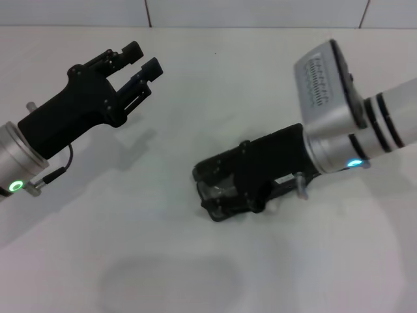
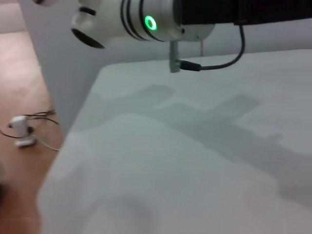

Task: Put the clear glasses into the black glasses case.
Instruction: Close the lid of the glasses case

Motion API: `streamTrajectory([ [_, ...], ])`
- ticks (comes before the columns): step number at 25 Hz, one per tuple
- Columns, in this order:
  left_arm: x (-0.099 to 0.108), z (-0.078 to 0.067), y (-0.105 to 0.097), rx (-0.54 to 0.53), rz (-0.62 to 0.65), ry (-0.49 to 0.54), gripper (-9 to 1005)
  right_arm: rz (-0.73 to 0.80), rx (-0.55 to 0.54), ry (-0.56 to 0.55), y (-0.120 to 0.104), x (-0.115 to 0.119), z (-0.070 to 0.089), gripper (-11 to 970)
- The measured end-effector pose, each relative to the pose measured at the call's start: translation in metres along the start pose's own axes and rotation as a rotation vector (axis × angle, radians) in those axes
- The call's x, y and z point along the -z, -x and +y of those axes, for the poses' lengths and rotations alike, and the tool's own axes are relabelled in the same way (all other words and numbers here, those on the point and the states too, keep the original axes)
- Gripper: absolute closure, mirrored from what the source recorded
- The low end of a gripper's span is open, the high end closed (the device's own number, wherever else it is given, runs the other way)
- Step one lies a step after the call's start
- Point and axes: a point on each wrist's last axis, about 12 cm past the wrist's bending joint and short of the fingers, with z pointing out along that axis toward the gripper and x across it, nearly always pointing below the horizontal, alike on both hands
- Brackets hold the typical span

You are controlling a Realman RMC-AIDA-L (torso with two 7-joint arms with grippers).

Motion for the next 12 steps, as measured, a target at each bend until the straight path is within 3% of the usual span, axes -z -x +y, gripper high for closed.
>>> streamTrajectory([
  [12, -0.0037, -0.0003, 0.0013, -0.007, 0.002, -0.02, 410, -0.055, 0.031, -0.095, -0.0032, 0.0007, 0.0054, 527],
])
